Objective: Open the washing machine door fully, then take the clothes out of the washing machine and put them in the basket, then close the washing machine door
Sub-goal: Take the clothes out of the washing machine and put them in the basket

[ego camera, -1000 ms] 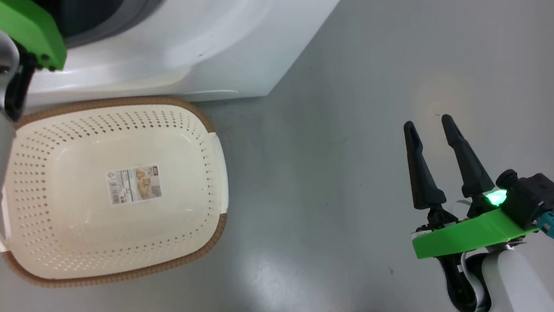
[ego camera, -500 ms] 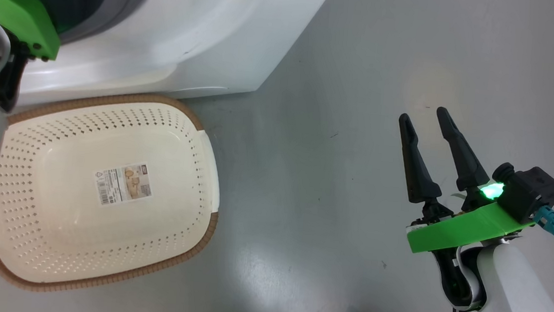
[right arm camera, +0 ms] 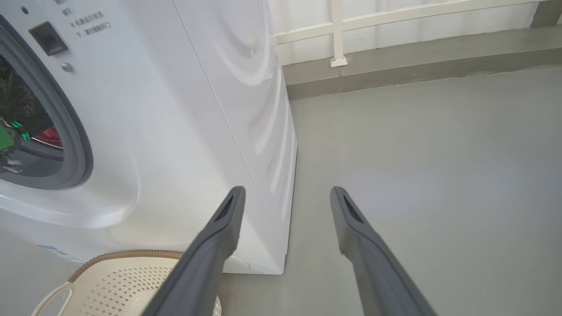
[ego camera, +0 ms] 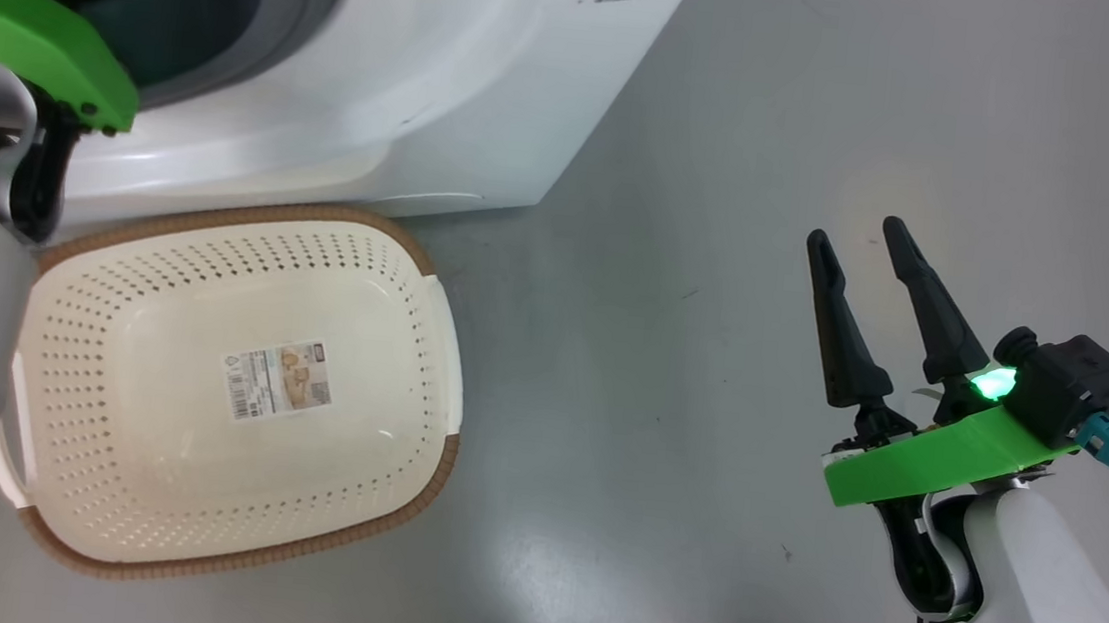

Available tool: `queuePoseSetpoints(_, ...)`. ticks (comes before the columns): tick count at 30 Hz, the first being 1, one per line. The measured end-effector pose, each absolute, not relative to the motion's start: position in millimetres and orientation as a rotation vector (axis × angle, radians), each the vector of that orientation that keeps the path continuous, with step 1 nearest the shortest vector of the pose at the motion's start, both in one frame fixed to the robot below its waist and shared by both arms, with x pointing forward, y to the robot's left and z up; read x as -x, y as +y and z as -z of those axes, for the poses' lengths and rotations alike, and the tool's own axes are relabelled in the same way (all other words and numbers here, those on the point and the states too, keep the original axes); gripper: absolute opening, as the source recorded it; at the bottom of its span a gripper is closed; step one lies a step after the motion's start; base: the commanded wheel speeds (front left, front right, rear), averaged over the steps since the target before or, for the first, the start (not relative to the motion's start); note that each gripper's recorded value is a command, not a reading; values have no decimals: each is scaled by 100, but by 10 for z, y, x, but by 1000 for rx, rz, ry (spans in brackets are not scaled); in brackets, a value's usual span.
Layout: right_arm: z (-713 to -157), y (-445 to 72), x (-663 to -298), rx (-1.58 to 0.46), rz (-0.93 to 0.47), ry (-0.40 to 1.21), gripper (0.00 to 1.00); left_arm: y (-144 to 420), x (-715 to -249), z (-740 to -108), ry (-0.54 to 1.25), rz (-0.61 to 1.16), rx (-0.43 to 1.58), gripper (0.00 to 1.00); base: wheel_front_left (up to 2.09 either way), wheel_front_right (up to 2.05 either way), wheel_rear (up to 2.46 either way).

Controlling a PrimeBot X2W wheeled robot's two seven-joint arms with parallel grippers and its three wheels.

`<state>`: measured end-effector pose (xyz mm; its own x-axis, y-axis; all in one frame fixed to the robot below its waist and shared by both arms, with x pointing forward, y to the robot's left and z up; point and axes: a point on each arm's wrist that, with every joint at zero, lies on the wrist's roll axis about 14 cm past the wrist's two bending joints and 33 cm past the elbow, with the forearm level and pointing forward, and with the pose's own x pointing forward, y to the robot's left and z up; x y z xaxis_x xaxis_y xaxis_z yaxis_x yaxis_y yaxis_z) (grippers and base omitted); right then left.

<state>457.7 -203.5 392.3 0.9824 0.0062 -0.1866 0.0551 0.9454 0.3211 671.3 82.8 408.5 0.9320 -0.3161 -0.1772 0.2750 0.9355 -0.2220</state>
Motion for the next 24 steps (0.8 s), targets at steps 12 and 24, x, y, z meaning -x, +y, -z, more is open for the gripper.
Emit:
queuePoseSetpoints(12, -4055, -1969, -4599, -327, -12, 159, 100, 1066, -6487, -4440, 87, 262, 247, 0, 0, 0, 0)
queuePoseSetpoints(24, -4178, -1960, -4503, -323, -25, 140, 100, 1242, -6157, -4914, -68, 219, 261, 0, 0, 0, 0)
